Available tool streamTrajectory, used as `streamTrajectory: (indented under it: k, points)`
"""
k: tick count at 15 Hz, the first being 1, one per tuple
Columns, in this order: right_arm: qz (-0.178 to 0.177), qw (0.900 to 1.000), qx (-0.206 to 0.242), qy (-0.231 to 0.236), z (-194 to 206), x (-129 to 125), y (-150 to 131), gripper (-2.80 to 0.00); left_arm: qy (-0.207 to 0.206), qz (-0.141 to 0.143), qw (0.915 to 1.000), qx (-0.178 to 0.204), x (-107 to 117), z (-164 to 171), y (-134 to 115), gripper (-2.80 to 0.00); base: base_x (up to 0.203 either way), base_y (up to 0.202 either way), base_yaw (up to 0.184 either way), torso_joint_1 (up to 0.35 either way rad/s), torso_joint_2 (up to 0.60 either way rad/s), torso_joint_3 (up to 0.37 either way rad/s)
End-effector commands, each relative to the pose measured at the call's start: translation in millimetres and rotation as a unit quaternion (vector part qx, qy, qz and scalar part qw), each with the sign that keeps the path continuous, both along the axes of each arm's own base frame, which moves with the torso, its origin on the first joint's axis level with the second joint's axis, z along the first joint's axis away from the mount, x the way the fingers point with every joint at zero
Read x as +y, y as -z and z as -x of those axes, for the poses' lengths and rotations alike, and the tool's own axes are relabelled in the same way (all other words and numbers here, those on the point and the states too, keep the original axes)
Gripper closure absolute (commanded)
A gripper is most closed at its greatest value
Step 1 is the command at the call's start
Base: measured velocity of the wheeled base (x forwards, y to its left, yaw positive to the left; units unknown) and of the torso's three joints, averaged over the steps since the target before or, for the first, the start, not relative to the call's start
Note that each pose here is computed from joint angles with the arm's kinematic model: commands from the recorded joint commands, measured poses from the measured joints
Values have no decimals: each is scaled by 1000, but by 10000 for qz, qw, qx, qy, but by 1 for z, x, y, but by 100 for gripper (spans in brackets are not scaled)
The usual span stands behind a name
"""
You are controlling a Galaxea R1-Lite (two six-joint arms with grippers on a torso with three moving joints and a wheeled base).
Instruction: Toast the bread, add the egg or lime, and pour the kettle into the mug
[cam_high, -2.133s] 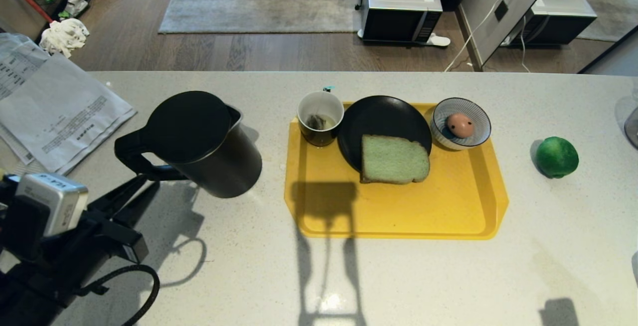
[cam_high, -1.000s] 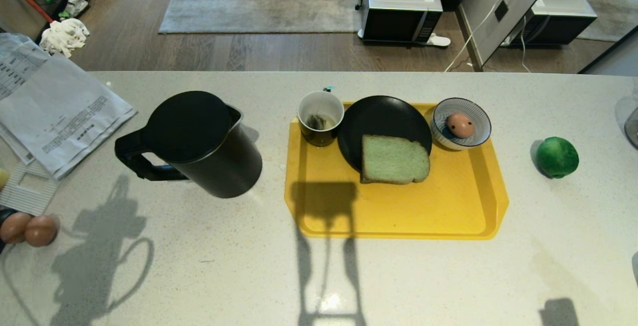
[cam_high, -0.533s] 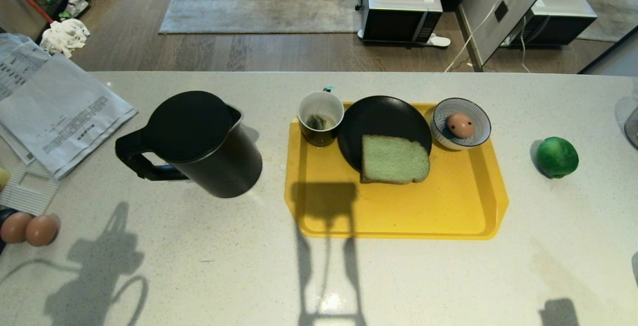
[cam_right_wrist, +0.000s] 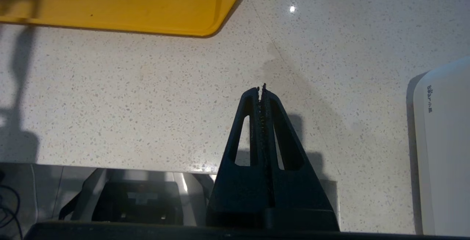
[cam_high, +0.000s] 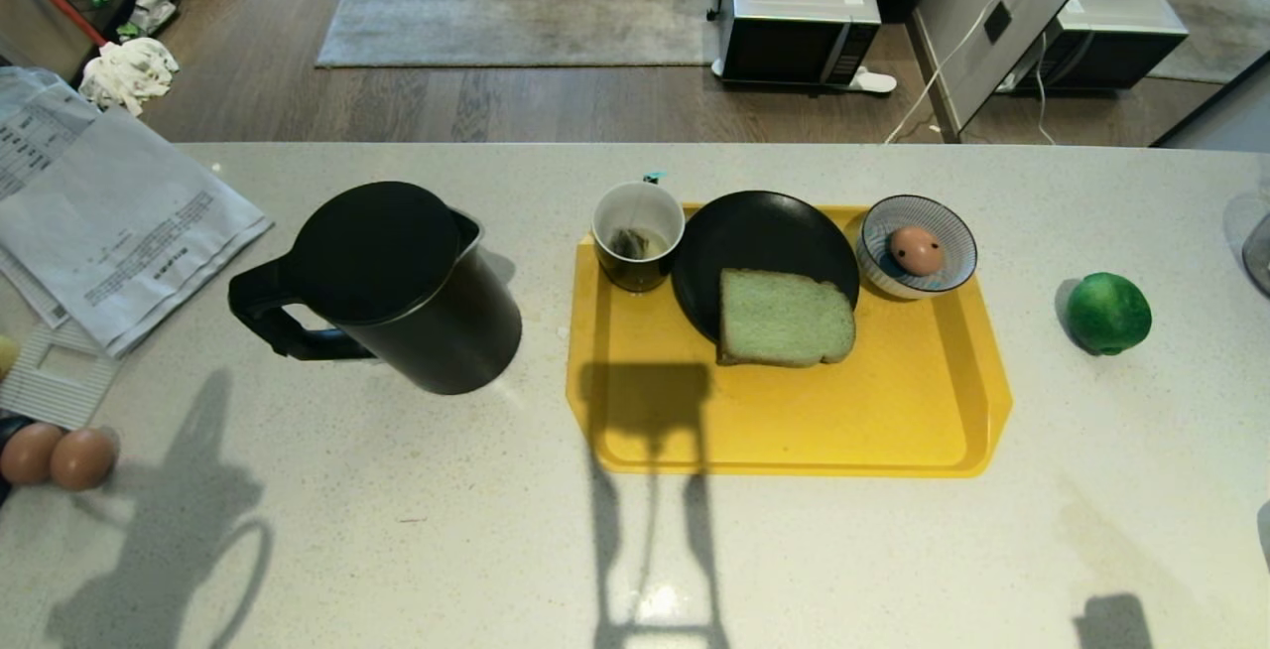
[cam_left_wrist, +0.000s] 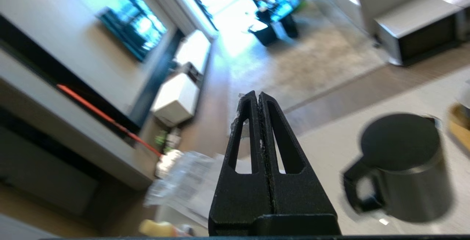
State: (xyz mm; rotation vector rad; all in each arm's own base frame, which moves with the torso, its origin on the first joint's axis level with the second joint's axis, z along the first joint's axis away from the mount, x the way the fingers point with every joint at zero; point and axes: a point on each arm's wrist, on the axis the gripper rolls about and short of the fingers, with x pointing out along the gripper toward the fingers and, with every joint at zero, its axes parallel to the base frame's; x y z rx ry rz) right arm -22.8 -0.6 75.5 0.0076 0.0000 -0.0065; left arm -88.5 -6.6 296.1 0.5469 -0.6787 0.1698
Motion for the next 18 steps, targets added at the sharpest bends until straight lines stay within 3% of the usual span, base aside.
streamTrajectory:
  k: [1,5,8,12,18]
  points:
    - [0,10000,8,-2,0,0,0,0,-84,-35,9996,-263,2,16,-3,0,0,0,0,0,0,0]
    - [0,10000,8,-2,0,0,0,0,-136,46,9997,208,6,9,40,0,0,0,0,0,0,0]
    - [0,10000,8,-2,0,0,0,0,-113,70,9976,682,6,-10,92,0,0,0,0,0,0,0]
    - [0,10000,5,-2,0,0,0,0,75,347,9933,1099,6,-42,150,0,0,0,0,0,0,0]
    - [0,10000,8,-2,0,0,0,0,257,673,9824,1721,6,-61,189,0,0,0,0,0,0,0]
